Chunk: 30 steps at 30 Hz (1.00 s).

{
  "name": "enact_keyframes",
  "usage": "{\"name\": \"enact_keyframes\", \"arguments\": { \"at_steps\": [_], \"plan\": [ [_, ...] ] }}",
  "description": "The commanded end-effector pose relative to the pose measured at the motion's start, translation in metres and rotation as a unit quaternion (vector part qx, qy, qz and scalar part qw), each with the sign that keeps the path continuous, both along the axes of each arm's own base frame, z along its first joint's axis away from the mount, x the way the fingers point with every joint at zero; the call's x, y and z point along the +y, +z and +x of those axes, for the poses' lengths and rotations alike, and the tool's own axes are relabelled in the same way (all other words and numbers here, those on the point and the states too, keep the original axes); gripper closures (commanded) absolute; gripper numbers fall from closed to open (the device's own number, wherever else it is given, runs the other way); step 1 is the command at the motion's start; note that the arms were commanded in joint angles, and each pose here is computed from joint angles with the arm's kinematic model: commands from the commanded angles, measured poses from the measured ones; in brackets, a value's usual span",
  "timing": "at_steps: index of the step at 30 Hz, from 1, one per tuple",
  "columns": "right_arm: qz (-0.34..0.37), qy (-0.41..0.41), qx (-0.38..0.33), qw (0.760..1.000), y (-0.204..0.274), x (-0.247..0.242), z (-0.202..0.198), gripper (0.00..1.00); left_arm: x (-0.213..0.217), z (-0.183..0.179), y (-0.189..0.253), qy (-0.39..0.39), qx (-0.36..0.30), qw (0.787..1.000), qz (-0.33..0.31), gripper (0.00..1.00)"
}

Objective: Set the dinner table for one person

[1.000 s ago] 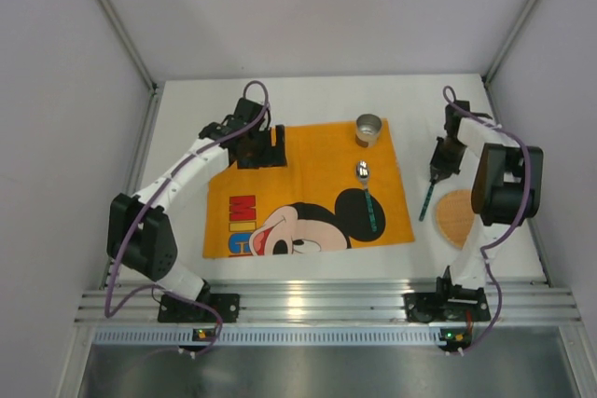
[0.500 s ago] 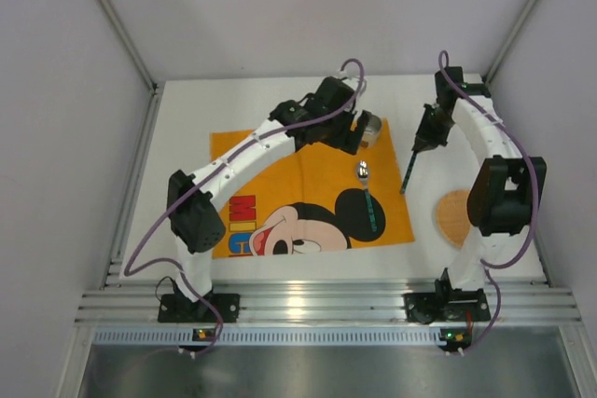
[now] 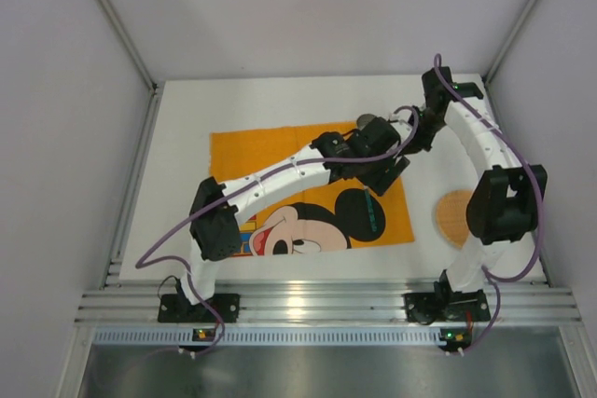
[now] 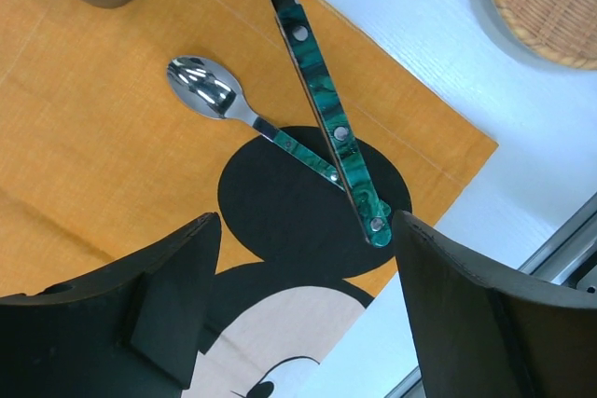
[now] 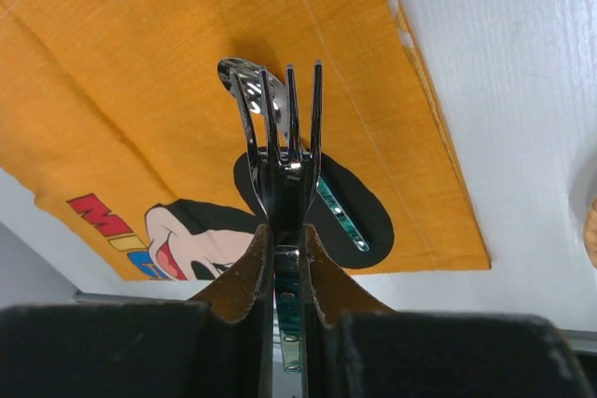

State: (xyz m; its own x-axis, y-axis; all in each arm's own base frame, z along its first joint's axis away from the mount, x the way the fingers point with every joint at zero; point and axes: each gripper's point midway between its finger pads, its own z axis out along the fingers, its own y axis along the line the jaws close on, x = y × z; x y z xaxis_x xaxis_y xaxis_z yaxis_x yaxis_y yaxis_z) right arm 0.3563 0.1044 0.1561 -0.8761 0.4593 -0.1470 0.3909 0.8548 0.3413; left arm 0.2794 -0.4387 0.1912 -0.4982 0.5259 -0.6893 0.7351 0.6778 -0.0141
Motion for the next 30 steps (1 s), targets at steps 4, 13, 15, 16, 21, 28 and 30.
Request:
{"name": "enact_keyframes", "arguments": {
  "at_steps": [4,13,15,16,21,28,30],
  "plan": [
    [0.03,-0.011,-0.022,0.999,0.03,0.011,-0.009,1.0,0.003,-0.01,0.014,-0.017,-0.021,1.0,-0.009,0.22],
    [0.05,-0.009,-0.022,0.998,0.039,0.02,-0.017,1.0,0.002,-0.016,-0.005,-0.032,-0.003,0.999,0.01,0.62],
    [0.055,-0.005,-0.017,0.998,0.038,0.026,-0.023,1.0,0.002,-0.015,-0.007,-0.032,-0.004,0.999,0.012,0.67],
    [0.057,-0.002,-0.015,0.998,0.038,0.029,-0.025,1.0,0.002,-0.015,-0.008,-0.033,-0.004,0.999,0.013,0.67],
    [0.067,0.025,-0.004,0.997,0.04,0.049,-0.038,1.0,0.004,-0.014,-0.015,-0.033,-0.004,0.999,0.027,0.66],
    [0.07,0.044,0.001,0.997,0.041,0.057,-0.046,1.0,0.016,-0.014,-0.023,-0.011,-0.007,0.999,0.052,1.0],
    [0.071,0.044,-0.002,0.996,0.042,0.057,-0.045,0.96,0.02,-0.014,-0.021,-0.005,-0.007,0.999,0.05,1.0]
  ]
}}
